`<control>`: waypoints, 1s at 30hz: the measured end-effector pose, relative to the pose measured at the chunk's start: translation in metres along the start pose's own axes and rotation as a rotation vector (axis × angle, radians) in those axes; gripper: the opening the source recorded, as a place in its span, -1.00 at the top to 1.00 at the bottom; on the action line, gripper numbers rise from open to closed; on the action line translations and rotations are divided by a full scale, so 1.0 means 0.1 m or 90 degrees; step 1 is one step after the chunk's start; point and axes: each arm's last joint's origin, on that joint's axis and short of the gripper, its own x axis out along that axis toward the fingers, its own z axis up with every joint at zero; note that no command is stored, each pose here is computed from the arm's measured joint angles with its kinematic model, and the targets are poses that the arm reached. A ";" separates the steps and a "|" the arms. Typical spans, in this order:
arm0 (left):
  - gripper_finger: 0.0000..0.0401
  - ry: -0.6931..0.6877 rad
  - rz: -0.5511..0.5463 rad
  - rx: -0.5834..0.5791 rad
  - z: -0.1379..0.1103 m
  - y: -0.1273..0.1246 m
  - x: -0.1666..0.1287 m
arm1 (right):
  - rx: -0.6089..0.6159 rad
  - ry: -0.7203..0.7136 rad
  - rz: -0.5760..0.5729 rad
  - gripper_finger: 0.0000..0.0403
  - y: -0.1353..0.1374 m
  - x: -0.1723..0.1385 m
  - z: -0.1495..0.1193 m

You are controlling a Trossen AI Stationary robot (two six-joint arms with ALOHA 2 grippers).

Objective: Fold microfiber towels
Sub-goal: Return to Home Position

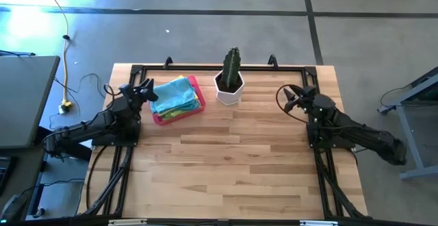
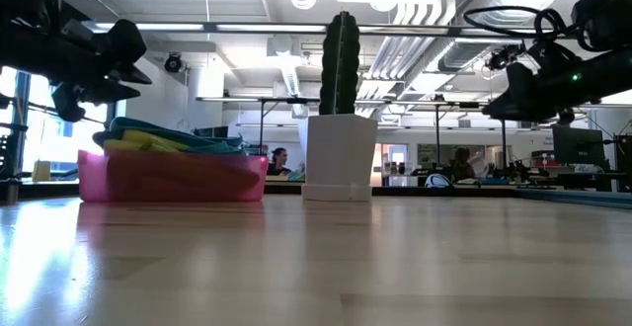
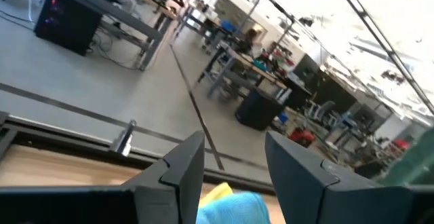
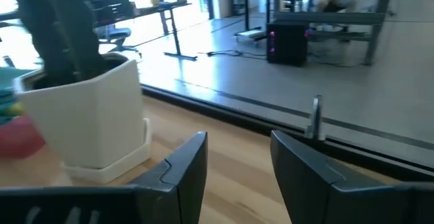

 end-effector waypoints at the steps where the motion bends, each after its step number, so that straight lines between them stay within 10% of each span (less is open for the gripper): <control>1: 0.27 -0.006 0.004 -0.003 0.01 0.01 0.00 | 0.001 -0.001 -0.007 0.24 -0.01 0.00 0.00; 30: 0.27 -0.011 0.017 0.000 0.01 0.02 0.02 | 0.003 -0.002 -0.022 0.24 -0.03 0.01 0.00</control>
